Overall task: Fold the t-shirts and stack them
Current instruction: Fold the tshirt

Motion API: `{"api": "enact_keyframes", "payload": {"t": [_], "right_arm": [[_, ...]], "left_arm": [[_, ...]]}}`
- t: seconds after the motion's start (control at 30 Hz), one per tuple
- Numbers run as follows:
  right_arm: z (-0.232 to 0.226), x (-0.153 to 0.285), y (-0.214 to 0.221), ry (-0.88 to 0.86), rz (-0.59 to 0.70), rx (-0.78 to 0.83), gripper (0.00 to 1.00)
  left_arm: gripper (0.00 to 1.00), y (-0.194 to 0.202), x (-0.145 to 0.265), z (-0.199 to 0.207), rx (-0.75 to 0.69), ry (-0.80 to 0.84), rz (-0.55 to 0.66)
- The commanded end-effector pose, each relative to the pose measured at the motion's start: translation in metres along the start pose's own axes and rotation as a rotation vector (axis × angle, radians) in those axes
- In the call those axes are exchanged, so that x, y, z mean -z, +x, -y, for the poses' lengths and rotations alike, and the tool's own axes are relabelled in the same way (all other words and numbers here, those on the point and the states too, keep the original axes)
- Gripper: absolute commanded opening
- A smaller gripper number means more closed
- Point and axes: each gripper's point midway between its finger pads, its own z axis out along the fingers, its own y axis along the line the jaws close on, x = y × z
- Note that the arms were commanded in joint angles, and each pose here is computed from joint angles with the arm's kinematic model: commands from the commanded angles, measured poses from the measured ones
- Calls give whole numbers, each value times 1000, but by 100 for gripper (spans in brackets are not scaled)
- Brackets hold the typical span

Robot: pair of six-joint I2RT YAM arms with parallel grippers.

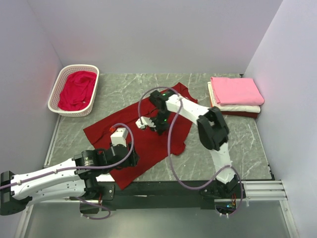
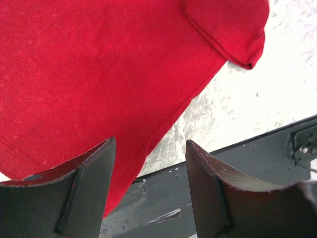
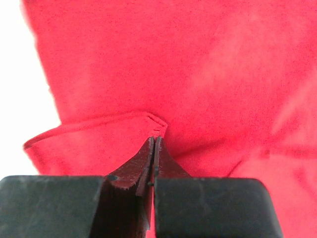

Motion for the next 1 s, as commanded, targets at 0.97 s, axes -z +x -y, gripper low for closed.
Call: {"api": "enact_keyframes", "payload": {"t": [0.97], "right_arm": [[-106,127,130,353,326,-287,0]], "left_arm": [[38,132,41,-38,-384,-429,-841]]}}
